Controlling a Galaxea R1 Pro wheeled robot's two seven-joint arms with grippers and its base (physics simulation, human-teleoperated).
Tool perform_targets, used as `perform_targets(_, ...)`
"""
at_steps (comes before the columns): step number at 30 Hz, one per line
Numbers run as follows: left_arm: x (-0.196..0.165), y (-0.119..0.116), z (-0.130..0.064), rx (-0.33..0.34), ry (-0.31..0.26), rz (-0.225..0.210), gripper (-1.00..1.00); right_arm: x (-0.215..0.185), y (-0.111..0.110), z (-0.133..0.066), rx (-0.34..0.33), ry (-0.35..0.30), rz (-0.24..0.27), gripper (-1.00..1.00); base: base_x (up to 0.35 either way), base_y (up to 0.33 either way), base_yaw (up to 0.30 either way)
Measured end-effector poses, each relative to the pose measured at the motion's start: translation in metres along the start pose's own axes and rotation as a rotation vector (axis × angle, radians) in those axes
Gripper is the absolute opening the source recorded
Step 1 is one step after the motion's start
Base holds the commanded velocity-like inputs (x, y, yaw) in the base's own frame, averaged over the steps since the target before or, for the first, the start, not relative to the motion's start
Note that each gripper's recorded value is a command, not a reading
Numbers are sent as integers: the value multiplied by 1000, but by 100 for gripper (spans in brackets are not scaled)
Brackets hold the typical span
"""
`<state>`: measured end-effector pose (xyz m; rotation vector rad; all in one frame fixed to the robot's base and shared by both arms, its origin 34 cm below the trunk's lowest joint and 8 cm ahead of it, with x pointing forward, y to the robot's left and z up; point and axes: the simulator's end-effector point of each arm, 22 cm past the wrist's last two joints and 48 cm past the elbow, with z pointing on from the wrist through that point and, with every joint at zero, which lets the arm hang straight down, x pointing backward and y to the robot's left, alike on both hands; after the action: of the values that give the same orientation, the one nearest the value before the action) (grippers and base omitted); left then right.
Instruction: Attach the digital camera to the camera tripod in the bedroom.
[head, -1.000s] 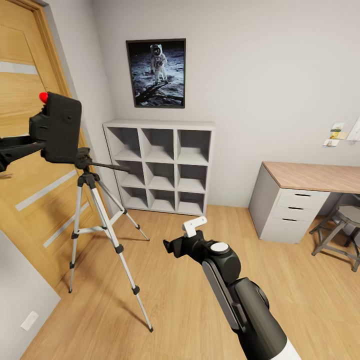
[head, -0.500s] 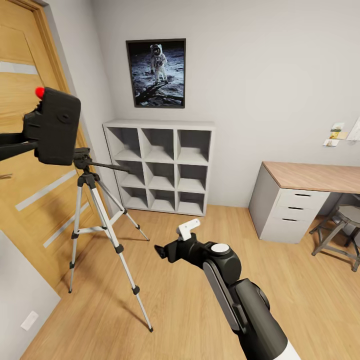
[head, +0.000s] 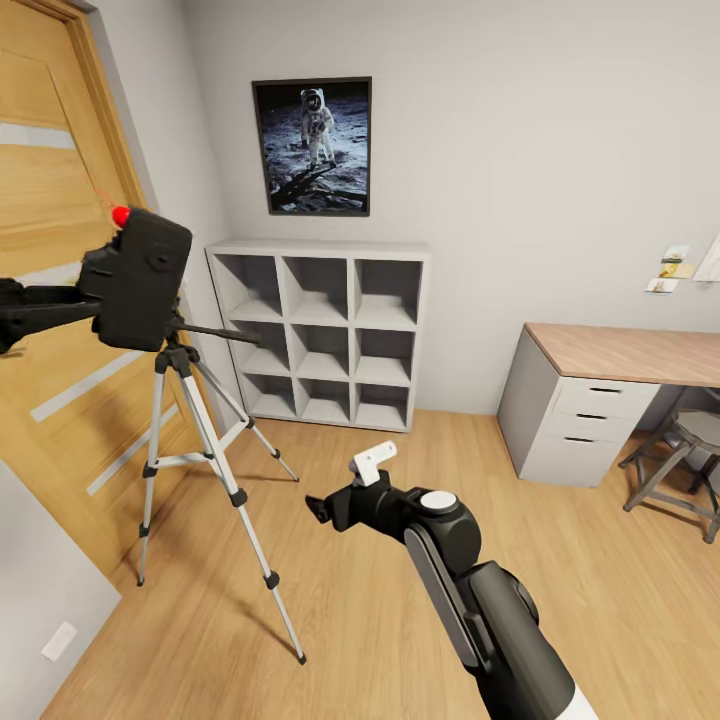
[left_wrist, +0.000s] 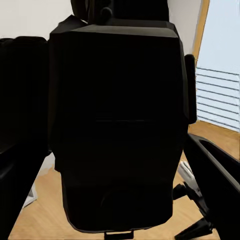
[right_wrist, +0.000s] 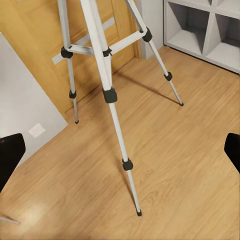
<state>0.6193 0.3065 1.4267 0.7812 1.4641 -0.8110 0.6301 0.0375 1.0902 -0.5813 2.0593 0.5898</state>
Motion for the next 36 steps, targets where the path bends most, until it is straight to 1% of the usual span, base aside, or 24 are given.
perform_targets(2, 9, 7, 10, -29, 30, -19, -100, 1, 0, 0, -1, 2, 1, 100, 0, 0, 0)
perform_targets(3, 8, 6, 10, -26, 29, -22, -100, 1, 1, 0, -1, 2, 1, 100, 0, 0, 0)
perform_targets(6, 21, 25, 23, -112, 66, -46, -100, 4, 2, 0, -3, 5, 2, 100, 0, 0, 0)
perform_targets(8, 25, 36, 27, -169, 86, -62, -100, 6, 2, 0, -2, 8, 3, 100, 0, 0, 0)
perform_targets(10, 25, 43, 29, -205, 111, -86, -100, 7, 3, 1, -1, 10, 3, 100, 0, 0, 0)
perform_targets(11, 25, 43, 29, -203, 111, -89, -100, 7, 3, 1, -1, 10, 3, 100, 0, 0, 0)
perform_targets(14, 30, 45, 38, -220, 170, -111, -100, 8, 3, 1, 0, 11, 3, 100, 0, 0, 0)
perform_targets(15, 30, 45, 38, -221, 171, -110, -100, 8, 3, 1, 0, 11, 3, 100, 0, 0, 0)
perform_targets(18, 38, 42, 50, -216, 229, -114, -100, 9, 3, 1, 0, 12, 3, 100, 0, 0, 0)
perform_targets(21, 42, 42, 55, -219, 260, -113, -100, 9, 3, 1, 0, 12, 3, 100, 0, 0, 0)
perform_targets(24, 45, 46, 55, -229, 274, -118, -100, 10, 3, 1, -1, 13, 3, 100, 0, 0, 0)
perform_targets(26, 48, 53, 53, -250, 284, -130, -100, 10, 3, 1, -1, 14, 3, 100, 0, 0, 0)
perform_targets(27, 48, 52, 53, -247, 283, -133, -100, 10, 3, 1, -1, 14, 3, 100, 0, 0, 0)
perform_targets(29, 49, 61, 48, -270, 285, -151, -100, 10, 3, 1, -1, 14, 3, 100, 0, 0, 0)
perform_targets(31, 47, 66, 44, -283, 274, -178, -100, 10, 3, 1, -1, 14, 3, 100, 0, 0, 0)
perform_targets(32, 45, 71, 41, -304, 267, -185, -100, 10, 4, 1, -1, 14, 3, 100, 0, 0, 0)
perform_targets(33, 43, 79, 37, -342, 259, -184, -100, 10, 4, 1, -1, 14, 3, 100, 0, 0, 0)
perform_targets(36, 28, 107, 22, -512, 226, -152, -100, 10, 4, 1, -1, 15, 2, 100, 0, 0, 0)
